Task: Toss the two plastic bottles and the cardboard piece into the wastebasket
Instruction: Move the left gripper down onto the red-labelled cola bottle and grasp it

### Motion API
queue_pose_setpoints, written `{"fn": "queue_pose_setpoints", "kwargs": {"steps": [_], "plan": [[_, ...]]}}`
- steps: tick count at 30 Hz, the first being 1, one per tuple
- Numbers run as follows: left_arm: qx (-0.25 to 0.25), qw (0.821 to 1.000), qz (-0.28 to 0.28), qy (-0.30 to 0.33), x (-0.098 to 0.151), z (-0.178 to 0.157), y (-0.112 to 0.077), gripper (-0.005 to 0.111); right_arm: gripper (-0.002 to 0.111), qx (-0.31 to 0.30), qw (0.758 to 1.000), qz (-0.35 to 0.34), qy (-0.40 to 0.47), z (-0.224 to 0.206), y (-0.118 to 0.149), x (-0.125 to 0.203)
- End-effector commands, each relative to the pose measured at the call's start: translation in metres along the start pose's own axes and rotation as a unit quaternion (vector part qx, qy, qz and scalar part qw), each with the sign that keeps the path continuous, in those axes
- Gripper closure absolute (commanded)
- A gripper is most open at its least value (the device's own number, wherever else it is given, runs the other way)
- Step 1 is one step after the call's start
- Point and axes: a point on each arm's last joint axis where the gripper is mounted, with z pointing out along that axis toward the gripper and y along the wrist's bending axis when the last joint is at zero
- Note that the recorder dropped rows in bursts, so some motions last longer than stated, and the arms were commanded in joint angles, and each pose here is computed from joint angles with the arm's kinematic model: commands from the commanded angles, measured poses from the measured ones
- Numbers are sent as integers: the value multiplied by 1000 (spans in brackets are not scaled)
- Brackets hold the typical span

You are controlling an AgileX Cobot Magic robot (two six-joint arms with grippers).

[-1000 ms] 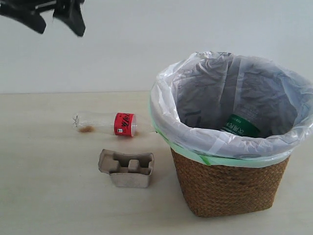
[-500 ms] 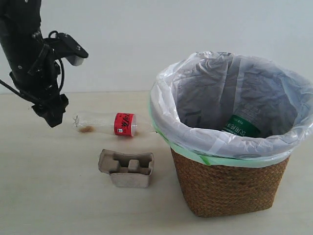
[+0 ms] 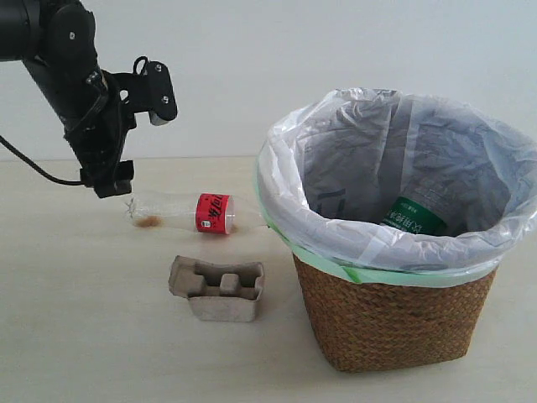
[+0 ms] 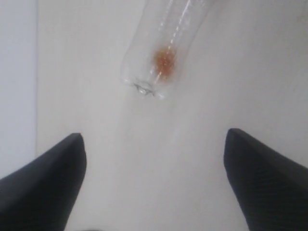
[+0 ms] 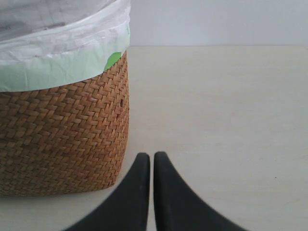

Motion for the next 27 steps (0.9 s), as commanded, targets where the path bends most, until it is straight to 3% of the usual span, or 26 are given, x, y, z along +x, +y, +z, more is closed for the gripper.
{"fn": "queue_pose_setpoints", "kwargs": {"steps": [1,18,27], "plan": [[-11,1000,21,-11,-5,17,0,33,108,-1,1000,-1,-8,0,0,-1],[-24,998,54,-27,-19,86,-10,33,108,-1,1000,-1,-8,0,0,-1],[-42,990,130,-24,-21,101,-11,33,108,-1,1000,-1,-8,0,0,-1]]}}
